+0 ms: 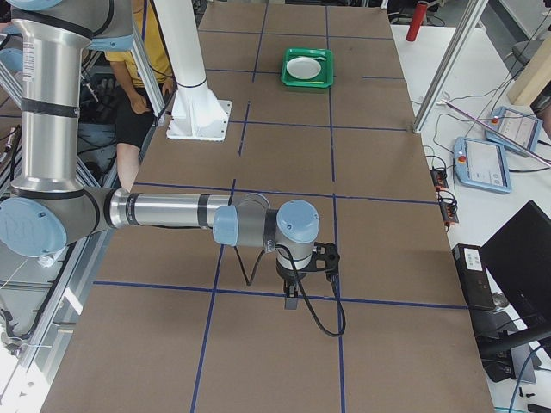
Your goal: Place fork
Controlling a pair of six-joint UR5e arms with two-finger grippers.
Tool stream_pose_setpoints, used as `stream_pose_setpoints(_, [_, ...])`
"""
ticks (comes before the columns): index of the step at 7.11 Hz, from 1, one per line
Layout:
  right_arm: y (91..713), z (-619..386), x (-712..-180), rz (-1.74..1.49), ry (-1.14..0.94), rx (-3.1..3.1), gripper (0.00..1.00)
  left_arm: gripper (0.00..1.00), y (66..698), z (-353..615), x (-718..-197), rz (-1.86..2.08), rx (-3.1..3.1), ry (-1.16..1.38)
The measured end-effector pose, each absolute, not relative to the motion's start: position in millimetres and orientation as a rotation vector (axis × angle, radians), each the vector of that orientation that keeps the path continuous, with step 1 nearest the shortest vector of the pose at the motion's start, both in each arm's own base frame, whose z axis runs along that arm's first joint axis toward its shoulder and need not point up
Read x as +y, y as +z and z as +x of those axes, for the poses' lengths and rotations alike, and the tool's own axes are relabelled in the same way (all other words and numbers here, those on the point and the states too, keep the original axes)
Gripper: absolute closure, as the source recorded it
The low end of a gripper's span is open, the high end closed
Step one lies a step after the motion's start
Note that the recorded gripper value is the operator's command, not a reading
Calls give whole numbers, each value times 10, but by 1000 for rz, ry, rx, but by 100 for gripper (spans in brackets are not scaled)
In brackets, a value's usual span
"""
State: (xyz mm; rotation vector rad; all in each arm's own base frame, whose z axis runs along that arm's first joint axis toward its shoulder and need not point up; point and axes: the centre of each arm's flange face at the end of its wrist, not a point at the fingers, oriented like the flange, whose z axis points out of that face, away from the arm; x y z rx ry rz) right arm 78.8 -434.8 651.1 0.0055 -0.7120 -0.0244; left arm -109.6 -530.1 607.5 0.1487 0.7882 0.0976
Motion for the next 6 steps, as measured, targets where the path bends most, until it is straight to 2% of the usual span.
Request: stream_pose_setpoints(6, [6511, 788, -4348, 6, -24, -712, 0, 0, 6193, -1354, -4966, 120, 790, 26])
